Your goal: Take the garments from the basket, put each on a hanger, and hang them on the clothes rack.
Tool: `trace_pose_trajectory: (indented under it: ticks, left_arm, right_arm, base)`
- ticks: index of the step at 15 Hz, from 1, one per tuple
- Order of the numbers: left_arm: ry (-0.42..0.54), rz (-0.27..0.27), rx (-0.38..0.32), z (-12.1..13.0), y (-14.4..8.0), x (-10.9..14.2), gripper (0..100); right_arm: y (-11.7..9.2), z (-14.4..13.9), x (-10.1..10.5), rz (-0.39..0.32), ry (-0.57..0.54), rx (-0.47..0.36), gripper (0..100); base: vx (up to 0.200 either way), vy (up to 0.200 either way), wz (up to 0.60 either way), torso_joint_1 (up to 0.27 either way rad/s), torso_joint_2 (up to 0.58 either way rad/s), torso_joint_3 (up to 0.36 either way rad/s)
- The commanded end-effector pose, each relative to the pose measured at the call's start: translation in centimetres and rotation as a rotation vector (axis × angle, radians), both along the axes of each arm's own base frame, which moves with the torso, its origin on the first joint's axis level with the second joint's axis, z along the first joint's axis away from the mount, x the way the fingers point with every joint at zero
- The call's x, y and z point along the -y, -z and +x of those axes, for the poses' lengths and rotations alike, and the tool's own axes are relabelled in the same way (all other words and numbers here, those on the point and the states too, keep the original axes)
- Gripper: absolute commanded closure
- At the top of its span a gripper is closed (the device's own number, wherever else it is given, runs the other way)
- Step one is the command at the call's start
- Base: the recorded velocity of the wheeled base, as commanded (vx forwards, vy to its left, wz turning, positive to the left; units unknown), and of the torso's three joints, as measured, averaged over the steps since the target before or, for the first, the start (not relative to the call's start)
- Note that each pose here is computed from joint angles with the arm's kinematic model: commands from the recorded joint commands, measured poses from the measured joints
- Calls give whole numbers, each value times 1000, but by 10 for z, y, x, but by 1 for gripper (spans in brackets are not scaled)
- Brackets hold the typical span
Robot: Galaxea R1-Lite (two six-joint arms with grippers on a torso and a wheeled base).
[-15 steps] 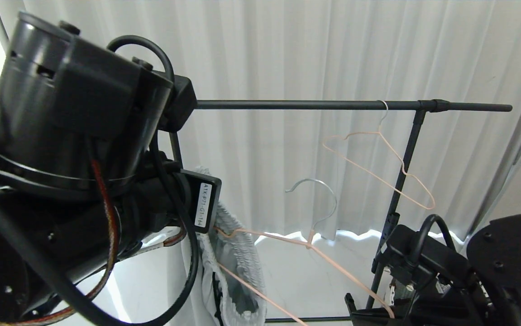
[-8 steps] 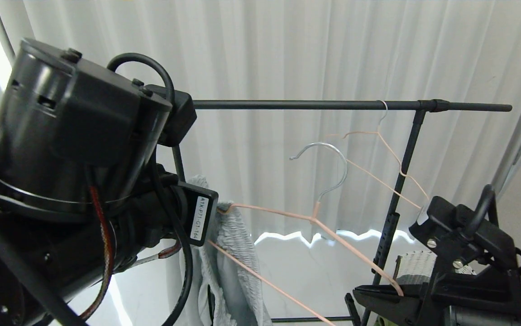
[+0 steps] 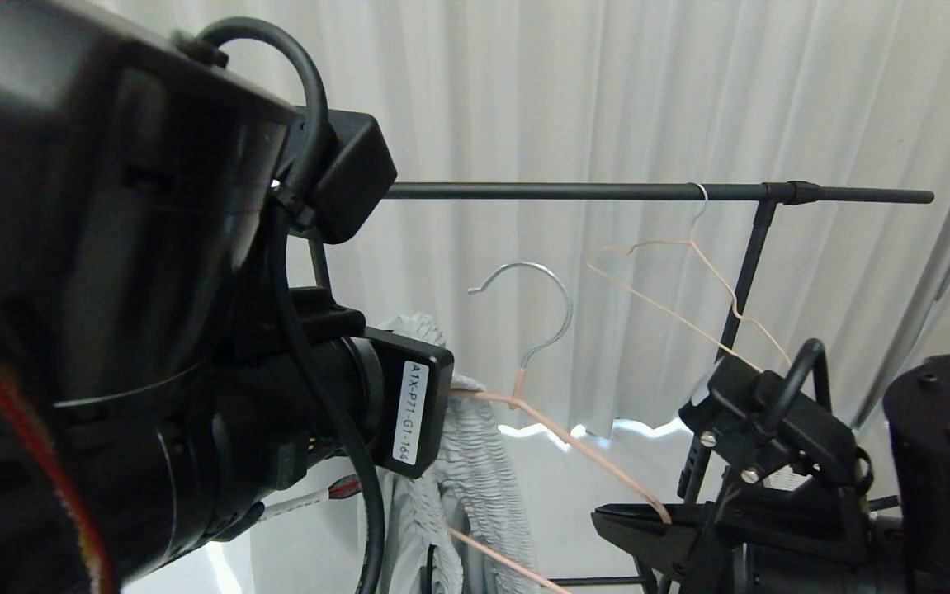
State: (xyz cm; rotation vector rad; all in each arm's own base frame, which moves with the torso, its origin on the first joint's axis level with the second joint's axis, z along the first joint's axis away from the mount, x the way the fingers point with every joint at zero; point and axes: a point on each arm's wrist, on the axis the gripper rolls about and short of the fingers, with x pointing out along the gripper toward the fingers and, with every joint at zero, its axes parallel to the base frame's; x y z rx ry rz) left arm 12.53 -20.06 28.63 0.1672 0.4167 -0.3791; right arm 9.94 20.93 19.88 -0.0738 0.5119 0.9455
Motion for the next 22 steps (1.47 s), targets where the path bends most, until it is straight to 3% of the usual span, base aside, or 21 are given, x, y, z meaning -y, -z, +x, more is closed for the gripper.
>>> trace_pose_trajectory:
  ticks: [1,13,14,18,22]
  left_arm:
    - [47,-32,2,-6,-7,3,100]
    - [29,-22,-8,-4,-3,-4,100]
    - [25,-25,-4,-4,-4,-5,0]
    - [26,-46,7,-8,-9,-12,0]
    - [27,-97,37,-16,-22,-27,0]
  right_arm:
    - [14,5,-17,-36,-8,-16,100]
    - [-5,8,-18,122,86,92,100]
    - [-9,7,-16,146,86,105,100]
    - [-19,8,-16,220,127,153,100]
    - [-9,3,-4,253,178,199,100]
  base:
    - [0,0,0,0,0,0]
    - [0,0,0,0,0,0]
    - [0,0,0,0,0,0]
    - [0,0,0,0,0,0]
    - [0,0,0,0,0,0]
